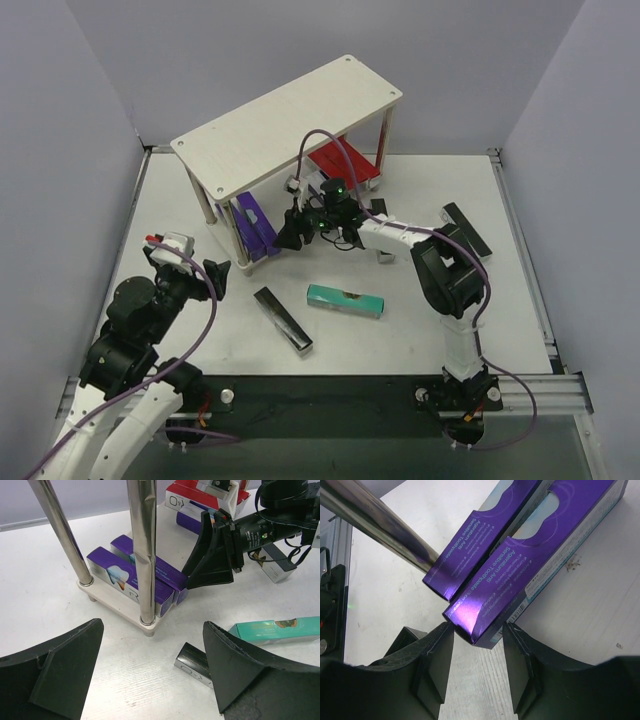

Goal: Place and organize the toothpastes onto the shelf
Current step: Adjust the toothpaste on the shelf.

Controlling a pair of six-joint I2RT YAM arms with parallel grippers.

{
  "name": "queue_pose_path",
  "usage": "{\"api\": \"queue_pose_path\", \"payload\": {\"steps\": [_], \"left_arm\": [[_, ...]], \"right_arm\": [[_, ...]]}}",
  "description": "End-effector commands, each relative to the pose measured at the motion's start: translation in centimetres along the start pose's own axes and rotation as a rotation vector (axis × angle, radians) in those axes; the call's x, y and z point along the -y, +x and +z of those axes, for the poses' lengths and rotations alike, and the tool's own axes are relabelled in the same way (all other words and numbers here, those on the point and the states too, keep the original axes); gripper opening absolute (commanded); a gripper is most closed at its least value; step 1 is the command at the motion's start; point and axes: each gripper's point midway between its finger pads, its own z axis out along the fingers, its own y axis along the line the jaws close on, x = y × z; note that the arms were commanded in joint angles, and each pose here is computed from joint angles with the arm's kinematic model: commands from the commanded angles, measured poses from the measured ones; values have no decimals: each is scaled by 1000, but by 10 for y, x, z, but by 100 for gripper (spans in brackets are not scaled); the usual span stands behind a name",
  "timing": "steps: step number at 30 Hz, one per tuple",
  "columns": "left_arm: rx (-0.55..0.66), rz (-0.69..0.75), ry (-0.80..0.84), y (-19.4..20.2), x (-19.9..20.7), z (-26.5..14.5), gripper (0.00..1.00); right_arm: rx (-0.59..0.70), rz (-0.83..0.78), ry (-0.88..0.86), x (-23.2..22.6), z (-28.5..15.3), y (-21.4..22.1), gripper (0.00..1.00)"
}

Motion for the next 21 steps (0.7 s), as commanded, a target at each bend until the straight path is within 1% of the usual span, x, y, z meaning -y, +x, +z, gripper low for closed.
{"api": "queue_pose_path", "payload": {"steps": [1, 8, 12, 21], "left_arm": [[41, 8, -15, -20, -3, -6, 92], [38, 5, -17, -19, -3, -6, 92], [40, 2, -18, -19, -4, -6, 92], [39, -7, -23, -15, -4, -8, 92]], "right_arm": [[81, -83, -65, -7, 4, -36, 43], [79, -76, -89, -5, 10, -39, 41], [98, -66, -71, 0, 13, -42, 39], [155, -44, -19, 7, 14, -52, 37]]}}
